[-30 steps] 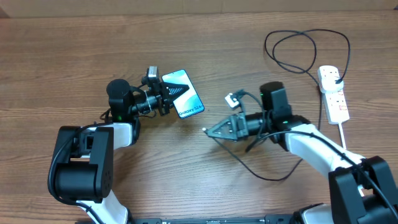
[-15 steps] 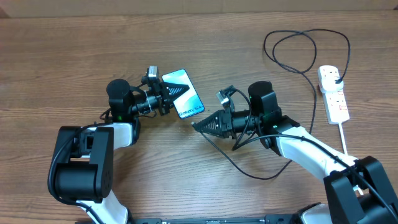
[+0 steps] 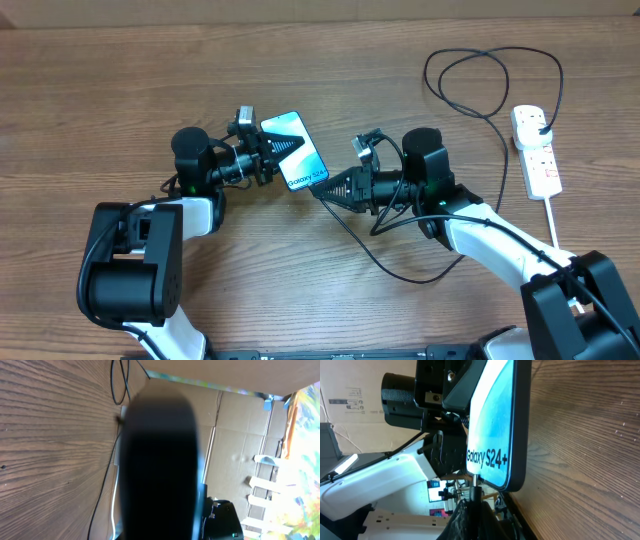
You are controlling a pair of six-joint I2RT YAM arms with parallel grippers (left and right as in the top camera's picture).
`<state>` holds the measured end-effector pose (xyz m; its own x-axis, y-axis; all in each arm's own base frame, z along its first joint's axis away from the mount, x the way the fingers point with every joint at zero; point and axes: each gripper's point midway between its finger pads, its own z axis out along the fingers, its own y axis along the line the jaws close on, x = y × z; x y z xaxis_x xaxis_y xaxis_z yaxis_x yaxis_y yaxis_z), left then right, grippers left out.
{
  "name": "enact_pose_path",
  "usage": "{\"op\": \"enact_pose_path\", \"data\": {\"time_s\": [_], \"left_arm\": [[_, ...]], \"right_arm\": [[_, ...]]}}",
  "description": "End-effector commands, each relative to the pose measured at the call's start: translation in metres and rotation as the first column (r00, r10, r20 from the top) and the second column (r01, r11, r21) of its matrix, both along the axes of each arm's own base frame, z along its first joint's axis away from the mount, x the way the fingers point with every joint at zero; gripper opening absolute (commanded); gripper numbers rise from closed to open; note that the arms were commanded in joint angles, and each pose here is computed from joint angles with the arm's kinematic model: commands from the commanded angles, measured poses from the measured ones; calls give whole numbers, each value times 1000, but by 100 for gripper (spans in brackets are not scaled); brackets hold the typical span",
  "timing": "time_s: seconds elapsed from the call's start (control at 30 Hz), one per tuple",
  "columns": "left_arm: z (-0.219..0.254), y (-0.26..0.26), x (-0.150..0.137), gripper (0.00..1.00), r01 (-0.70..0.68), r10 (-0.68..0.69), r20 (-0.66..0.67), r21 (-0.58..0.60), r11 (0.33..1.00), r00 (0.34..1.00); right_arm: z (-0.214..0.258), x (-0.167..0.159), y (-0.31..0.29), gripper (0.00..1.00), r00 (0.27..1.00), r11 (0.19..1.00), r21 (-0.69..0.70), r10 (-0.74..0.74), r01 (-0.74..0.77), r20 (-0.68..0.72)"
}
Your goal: Plug charger to phone and switch on socket
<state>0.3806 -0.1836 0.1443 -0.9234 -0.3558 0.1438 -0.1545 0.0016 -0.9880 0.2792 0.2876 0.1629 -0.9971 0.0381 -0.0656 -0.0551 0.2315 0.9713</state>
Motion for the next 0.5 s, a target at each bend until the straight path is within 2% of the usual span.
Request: {"op": "enact_pose_path", "data": {"time_s": [0.0, 0.47], "left_arm": [[22, 0, 3, 4, 14, -14, 77, -4, 1000, 997], [22, 3, 6, 4, -9, 9, 42, -16, 1000, 999]], "right_arm": [[6, 2, 0, 4, 1000, 1000, 5, -11, 11, 14], [9, -6, 1, 4, 999, 999, 23, 33, -33, 3]]}}
